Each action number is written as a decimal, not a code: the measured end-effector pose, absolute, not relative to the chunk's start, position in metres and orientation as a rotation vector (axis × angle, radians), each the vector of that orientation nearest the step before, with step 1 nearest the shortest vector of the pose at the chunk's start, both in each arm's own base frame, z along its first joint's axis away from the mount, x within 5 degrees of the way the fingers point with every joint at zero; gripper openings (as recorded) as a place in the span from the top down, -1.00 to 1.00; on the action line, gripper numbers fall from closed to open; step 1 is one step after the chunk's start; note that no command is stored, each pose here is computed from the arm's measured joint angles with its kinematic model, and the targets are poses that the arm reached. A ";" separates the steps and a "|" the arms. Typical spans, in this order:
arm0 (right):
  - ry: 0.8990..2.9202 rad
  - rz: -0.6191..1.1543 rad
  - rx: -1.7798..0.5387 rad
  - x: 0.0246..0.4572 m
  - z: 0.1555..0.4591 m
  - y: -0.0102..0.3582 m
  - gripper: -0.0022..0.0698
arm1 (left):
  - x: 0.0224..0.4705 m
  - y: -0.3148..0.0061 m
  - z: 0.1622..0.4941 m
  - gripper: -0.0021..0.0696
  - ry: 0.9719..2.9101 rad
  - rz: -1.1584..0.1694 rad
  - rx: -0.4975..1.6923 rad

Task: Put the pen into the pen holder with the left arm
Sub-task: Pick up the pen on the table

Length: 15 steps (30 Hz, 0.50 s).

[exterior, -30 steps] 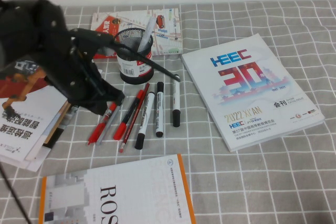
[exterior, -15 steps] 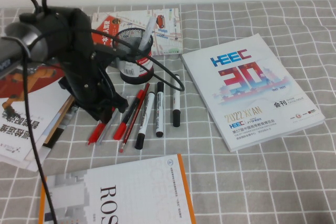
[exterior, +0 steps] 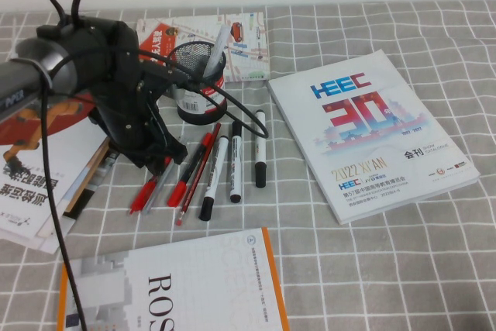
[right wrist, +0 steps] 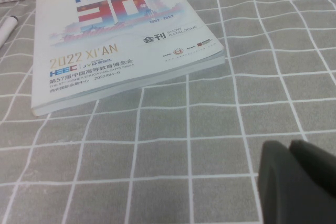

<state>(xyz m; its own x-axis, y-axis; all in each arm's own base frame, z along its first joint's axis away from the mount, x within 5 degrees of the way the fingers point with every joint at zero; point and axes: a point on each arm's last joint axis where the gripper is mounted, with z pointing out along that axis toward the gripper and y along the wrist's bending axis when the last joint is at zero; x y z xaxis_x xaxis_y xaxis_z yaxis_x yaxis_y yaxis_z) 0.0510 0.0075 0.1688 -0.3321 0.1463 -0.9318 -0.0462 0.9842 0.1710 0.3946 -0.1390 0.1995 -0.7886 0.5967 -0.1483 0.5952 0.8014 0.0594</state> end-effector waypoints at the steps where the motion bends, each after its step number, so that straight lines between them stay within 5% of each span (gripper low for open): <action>1: 1.900 0.195 0.072 0.051 0.169 0.007 0.98 | 0.395 -0.139 0.199 0.41 2.828 0.014 0.942; 15: 1.900 0.195 0.072 0.051 0.169 0.007 0.98 | 0.398 -0.140 0.183 0.41 2.860 0.020 0.956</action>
<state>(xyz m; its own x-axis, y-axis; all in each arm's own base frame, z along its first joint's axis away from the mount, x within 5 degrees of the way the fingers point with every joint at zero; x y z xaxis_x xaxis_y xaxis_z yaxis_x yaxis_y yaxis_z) 0.0510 0.0075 0.1688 -0.3321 0.1463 -0.9318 -0.0462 0.9842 0.1710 0.3981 -0.1400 0.1827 -0.7920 0.5996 -0.1152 0.5980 0.7998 0.0522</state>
